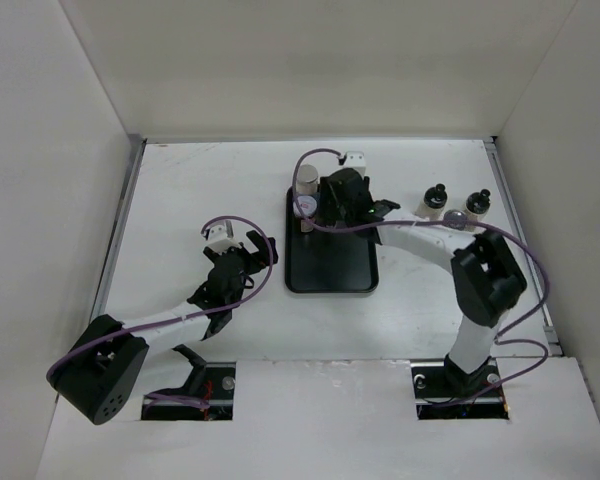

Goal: Organize the condiment bottles

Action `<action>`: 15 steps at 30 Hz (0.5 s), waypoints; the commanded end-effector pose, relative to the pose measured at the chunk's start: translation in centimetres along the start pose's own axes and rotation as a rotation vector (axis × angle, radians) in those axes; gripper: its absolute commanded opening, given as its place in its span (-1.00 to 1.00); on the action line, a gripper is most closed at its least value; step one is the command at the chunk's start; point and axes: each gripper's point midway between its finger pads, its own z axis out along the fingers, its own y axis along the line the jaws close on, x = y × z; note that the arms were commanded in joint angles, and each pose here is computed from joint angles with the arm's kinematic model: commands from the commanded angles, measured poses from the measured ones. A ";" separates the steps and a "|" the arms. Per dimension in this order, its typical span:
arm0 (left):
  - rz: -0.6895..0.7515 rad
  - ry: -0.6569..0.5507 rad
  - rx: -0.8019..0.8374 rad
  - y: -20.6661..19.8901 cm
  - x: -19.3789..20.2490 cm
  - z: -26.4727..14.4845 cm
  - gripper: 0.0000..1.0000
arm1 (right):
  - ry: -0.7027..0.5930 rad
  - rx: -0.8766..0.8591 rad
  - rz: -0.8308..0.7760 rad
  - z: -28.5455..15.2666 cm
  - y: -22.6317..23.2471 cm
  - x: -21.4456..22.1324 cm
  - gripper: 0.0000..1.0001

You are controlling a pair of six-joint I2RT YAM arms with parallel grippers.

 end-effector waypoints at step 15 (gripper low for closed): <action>-0.038 -0.038 0.053 -1.7 -1.2 0.0 1.00 | -0.223 0.558 0.260 -14.8 -25.2 -3.8 0.80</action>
